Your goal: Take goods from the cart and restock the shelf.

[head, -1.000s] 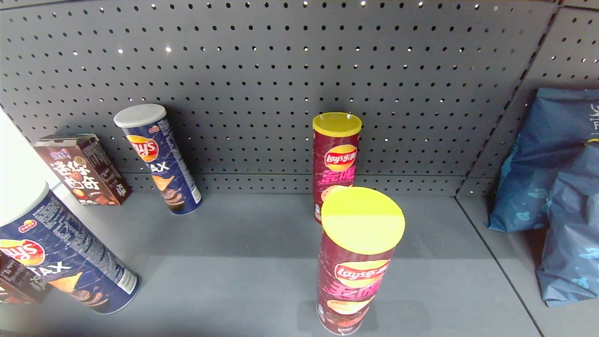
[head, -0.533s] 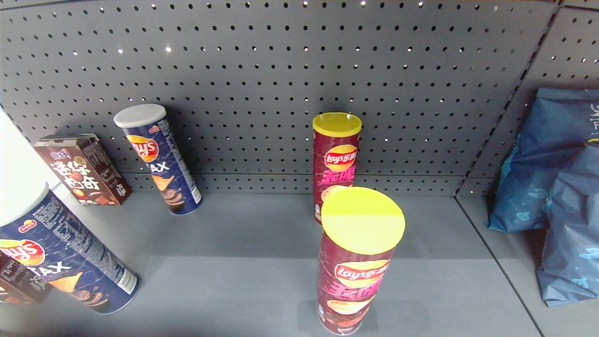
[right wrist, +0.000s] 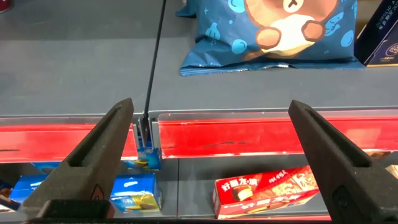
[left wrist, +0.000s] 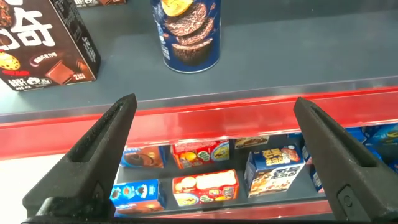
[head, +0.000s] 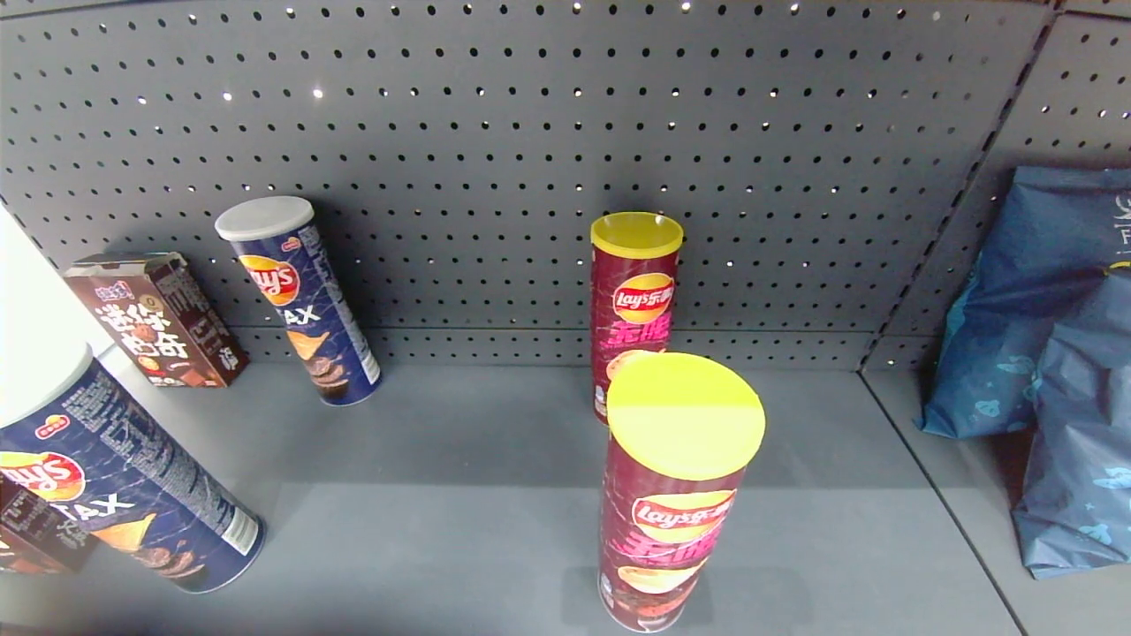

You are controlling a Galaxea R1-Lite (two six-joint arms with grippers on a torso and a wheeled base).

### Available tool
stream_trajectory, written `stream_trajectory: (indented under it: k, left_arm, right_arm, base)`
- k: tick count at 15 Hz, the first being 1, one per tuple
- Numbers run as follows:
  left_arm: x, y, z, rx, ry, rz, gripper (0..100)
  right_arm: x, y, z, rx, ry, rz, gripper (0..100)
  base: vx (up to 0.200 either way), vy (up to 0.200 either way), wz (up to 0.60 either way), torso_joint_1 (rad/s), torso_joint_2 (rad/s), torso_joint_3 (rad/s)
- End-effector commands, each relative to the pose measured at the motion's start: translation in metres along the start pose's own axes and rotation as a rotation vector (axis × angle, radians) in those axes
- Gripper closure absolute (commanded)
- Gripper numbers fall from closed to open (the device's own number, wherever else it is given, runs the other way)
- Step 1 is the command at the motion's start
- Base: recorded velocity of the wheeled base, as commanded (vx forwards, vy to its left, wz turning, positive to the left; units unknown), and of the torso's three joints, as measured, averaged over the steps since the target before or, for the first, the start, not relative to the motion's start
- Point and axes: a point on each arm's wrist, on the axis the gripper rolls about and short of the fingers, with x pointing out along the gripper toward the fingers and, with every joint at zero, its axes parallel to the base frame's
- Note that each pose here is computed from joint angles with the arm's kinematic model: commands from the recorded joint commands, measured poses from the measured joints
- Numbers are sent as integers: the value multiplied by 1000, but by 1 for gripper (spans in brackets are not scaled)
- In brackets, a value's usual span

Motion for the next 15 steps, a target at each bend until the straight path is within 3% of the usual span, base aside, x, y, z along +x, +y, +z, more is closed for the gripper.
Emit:
stream_trajectory:
  k: [1, 3, 6, 15]
  left_arm:
    - [0, 0, 0, 6, 1, -2, 0]
    - [0, 0, 0, 7, 1, -2, 0]
    - [0, 0, 0, 4, 1, -2, 0]
    - [0, 0, 0, -2, 2, 2, 0]
  right_arm:
    - [0, 0, 0, 0, 1, 0, 0]
    - [0, 0, 0, 0, 1, 0, 0]
    - [0, 0, 0, 0, 1, 0, 0]
    - [0, 0, 0, 0, 1, 0, 0]
  base:
    - [0, 0, 0, 0, 0, 0]
    - [0, 0, 0, 0, 0, 0]
    - [0, -200, 0, -4, -1, 2]
    - [0, 0, 0, 0, 0, 0]
